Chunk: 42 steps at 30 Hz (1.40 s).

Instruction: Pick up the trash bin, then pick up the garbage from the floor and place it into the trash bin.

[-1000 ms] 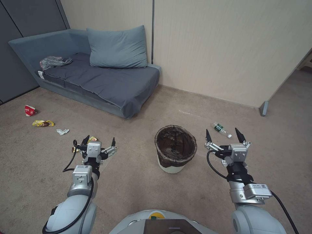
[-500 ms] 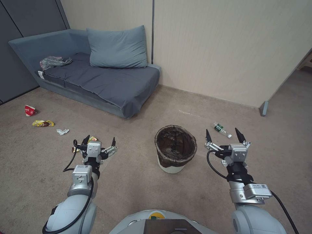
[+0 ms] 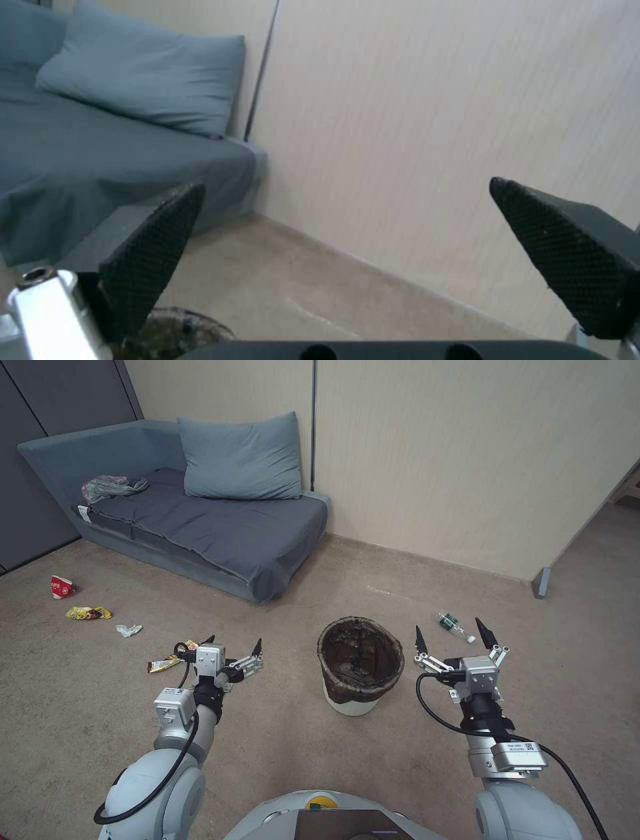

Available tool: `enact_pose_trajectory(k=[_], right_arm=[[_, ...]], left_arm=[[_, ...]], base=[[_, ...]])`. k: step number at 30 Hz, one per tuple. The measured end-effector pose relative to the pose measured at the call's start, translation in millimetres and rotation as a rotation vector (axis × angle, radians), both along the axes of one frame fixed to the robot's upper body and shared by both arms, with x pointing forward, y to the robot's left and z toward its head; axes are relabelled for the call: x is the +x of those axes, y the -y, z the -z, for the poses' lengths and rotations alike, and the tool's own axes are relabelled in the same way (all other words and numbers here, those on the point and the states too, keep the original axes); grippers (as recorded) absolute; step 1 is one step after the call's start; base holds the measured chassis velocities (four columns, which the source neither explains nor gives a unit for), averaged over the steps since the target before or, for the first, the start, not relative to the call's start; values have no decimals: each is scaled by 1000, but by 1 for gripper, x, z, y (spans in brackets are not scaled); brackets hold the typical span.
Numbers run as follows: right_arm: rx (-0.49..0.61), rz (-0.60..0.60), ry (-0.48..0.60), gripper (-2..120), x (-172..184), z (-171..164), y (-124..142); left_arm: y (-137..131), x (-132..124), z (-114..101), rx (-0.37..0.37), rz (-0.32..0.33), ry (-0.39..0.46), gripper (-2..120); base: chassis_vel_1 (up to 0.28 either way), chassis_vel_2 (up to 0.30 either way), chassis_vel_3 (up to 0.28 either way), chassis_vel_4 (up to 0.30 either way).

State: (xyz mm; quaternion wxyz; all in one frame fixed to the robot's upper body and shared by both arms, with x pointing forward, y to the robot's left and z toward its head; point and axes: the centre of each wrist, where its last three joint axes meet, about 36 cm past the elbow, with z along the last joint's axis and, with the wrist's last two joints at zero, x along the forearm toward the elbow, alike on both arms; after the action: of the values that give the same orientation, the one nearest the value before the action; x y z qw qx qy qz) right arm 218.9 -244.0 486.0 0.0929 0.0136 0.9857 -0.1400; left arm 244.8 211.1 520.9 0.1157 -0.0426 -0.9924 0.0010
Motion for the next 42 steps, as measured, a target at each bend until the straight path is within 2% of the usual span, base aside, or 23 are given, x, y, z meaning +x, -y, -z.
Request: enact_pose_trajectory(k=[15, 18, 21, 22, 25, 30, 37, 39, 40, 42], right_arm=[[1, -1, 1, 100, 0, 1, 0], [1, -1, 2, 100, 0, 1, 0], [2, -1, 3, 100, 1, 2, 0], [2, -1, 3, 100, 1, 2, 0], [4, 1, 5, 100, 1, 3, 0], [9, 8, 11, 100, 3, 4, 2], [26, 39, 27, 100, 10, 9, 11], [27, 40, 28, 100, 10, 10, 11], [27, 40, 28, 100, 10, 10, 11], [28, 40, 28, 100, 10, 10, 11]], left_arm=[[0, 0, 1, -2, 15, -1, 100], [0, 2, 2, -29, 40, -3, 100], [-6, 20, 16, -242, 218, 17, 100], [-6, 20, 16, -242, 218, 17, 100], [-2, 40, 28, -359, 334, 10, 100], [7, 49, 38, -384, 380, 14, 100], [18, 70, 65, -400, 421, -10, 100], [24, 88, 78, -397, 422, -32, 100], [24, 88, 78, -397, 422, -32, 100], [33, 113, 87, -388, 410, -48, 100]], base=[[0, 0, 0, 0], [0, 0, 0, 0], [0, 0, 0, 0], [0, 0, 0, 0], [0, 0, 0, 0], [0, 0, 0, 0], [0, 0, 0, 0], [0, 0, 0, 0], [0, 0, 0, 0], [0, 0, 0, 0]])
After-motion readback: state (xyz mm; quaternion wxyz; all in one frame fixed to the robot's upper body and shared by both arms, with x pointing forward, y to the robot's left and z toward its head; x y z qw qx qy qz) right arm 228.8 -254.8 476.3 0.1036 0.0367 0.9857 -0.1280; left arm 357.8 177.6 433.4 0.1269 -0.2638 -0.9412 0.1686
